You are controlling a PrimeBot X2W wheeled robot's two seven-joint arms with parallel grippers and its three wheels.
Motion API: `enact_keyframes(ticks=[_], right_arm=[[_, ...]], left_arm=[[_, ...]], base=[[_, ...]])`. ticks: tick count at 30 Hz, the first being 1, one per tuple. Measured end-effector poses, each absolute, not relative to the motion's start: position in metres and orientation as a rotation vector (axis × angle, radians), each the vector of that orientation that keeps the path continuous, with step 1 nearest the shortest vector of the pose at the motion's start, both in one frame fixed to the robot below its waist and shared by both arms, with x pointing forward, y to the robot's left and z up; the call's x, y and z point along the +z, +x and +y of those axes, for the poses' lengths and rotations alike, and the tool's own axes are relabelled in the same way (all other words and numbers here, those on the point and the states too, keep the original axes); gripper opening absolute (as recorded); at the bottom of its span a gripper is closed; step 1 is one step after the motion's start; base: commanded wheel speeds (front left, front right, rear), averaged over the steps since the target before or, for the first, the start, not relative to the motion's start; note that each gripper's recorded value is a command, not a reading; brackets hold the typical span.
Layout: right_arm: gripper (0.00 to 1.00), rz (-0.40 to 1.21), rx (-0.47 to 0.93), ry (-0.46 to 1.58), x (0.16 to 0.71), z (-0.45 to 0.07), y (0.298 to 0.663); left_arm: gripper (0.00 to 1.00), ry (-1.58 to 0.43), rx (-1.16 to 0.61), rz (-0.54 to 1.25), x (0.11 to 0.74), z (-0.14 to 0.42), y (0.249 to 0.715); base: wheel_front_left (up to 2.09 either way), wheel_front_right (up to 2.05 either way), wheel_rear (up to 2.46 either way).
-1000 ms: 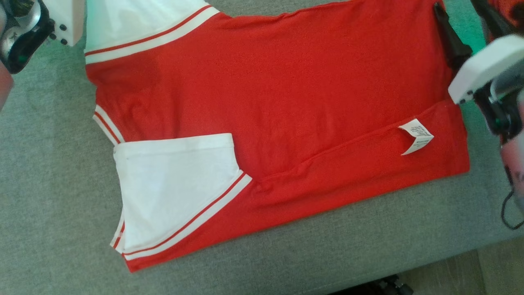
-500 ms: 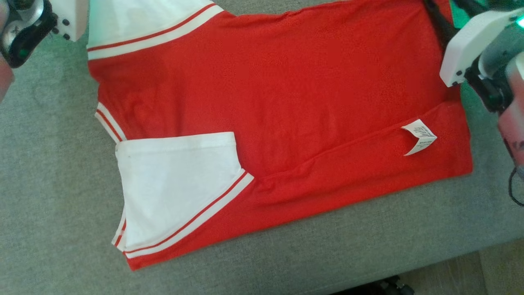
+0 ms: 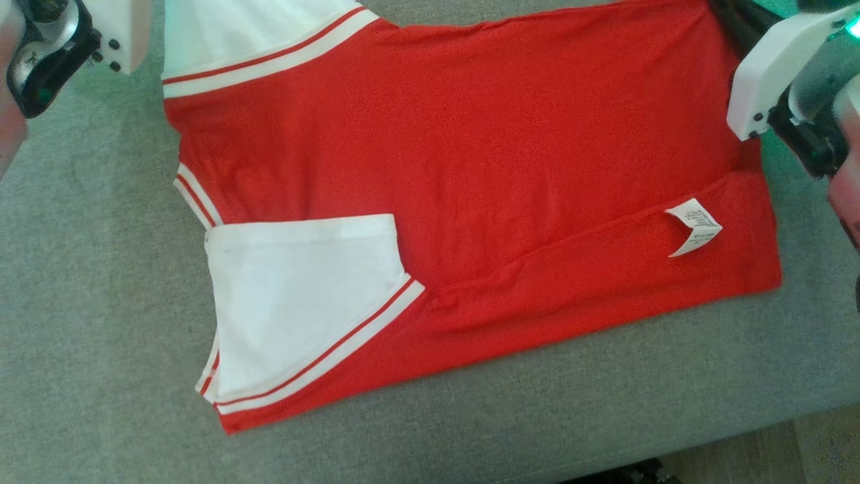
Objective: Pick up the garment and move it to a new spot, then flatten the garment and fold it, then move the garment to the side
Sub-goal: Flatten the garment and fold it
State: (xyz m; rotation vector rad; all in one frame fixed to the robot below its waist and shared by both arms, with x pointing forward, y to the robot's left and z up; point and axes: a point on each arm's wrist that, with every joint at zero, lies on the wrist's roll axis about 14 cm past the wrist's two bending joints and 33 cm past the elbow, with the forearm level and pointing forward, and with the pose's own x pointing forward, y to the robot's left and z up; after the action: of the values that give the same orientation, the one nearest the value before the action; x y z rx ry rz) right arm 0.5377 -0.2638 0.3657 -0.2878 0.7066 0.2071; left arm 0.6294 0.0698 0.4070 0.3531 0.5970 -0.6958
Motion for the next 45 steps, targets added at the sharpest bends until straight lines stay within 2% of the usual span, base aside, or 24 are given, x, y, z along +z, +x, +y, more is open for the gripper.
enact_keyframes(ticks=[6,13,18,25,36,45], right_arm=[[0.0,0.619,0.188,-0.248,0.384,-0.264,0.551],[0.0,0.492,0.157,-0.123,0.418,-0.259,0.568],[0.0,0.42,0.174,-0.047,0.443,-0.252,0.577],[0.0,0.442,0.184,0.03,0.432,-0.252,0.551],[0.0,0.441,0.236,0.055,0.428,-0.239,0.526],[0.0,0.472,0.213,0.082,0.413,-0.25,0.493]], left_arm=[[0.0,0.334,-0.686,0.506,0.426,0.072,0.633],[0.0,0.308,-0.655,0.319,0.474,0.078,0.646],[0.0,0.241,-0.661,0.23,0.501,0.076,0.639],[0.0,0.172,-0.722,0.18,0.51,0.076,0.596],[0.0,0.153,-0.754,0.251,0.49,0.102,0.522],[0.0,0.13,-0.762,0.306,0.471,0.104,0.465]], base=[[0.0,0.0,0.0],[0.0,0.0,0.0],[0.0,0.0,0.0],[0.0,0.0,0.0],[0.0,0.0,0.0],[0.0,0.0,0.0]])
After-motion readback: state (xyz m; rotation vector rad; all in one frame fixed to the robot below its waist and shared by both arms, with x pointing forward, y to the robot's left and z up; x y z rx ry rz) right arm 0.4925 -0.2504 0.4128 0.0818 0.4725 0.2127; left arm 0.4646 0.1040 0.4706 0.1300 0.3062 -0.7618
